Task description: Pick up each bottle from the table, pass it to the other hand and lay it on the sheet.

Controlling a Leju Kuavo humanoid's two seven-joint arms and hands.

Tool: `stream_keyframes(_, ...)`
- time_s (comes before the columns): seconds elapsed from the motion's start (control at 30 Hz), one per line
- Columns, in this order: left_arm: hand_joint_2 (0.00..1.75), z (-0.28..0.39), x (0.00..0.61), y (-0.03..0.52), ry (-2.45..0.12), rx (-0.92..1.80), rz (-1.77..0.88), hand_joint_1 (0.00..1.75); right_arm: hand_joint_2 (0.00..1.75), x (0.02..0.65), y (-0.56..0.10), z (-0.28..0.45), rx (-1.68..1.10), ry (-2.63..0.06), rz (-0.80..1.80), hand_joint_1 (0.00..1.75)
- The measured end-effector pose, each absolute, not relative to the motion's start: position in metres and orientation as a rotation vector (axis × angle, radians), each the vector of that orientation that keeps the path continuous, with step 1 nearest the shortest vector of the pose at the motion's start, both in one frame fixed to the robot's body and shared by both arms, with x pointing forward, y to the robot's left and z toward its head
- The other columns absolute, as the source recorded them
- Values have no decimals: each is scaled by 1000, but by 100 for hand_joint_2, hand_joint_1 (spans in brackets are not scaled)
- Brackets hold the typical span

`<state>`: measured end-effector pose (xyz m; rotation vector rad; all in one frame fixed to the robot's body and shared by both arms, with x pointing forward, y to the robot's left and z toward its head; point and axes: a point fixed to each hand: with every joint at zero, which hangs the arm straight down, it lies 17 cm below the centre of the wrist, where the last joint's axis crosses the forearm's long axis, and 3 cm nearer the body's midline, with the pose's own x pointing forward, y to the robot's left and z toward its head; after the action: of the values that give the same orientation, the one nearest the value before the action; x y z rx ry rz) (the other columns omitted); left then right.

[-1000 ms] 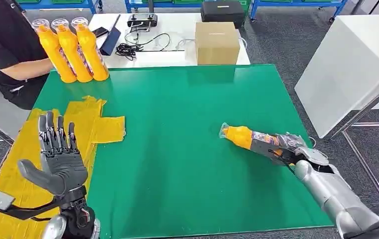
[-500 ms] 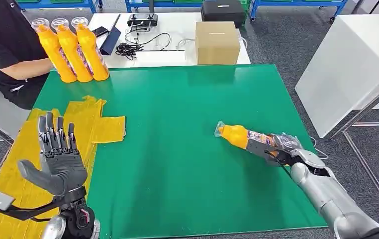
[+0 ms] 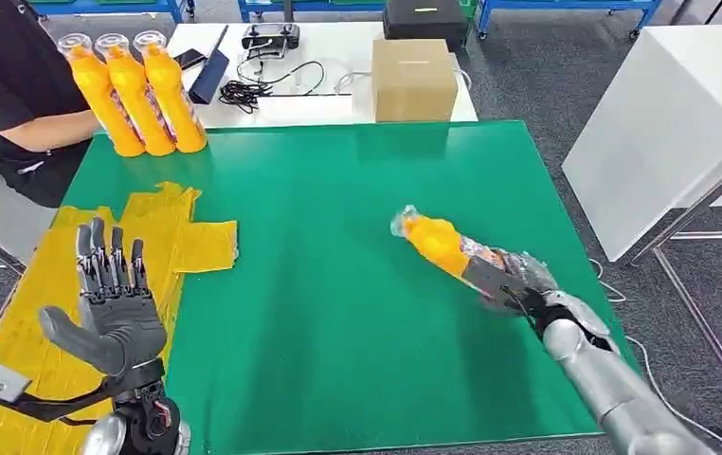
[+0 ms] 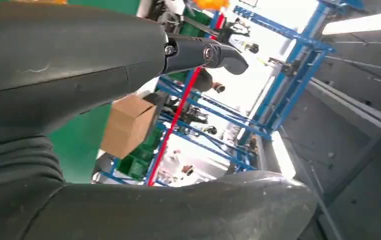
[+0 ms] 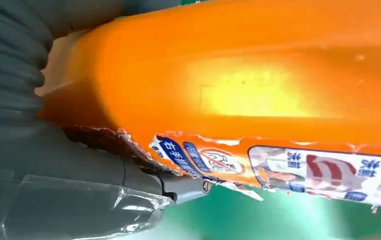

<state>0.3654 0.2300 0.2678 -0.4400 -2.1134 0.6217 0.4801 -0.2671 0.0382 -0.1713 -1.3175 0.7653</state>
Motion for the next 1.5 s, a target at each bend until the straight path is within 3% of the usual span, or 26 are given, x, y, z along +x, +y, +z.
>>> stream_keyframes(0.07,175,266,365,226,-2106,-470,616,0,175,456,-222,63,141,-1412,609,175)
stream_keyframes(0.13,175,262,366,221,-2093,-493,605,0,175,446,-199,94,265,-1508,537,175)
stream_keyframes(0.53,175,255,362,188,-2031,-670,495,0,175,425,-98,189,388,-1786,540,175)
stream_keyframes(1.5,175,249,370,139,-1960,-796,311,0,175,415,7,164,439,-1677,750,175)
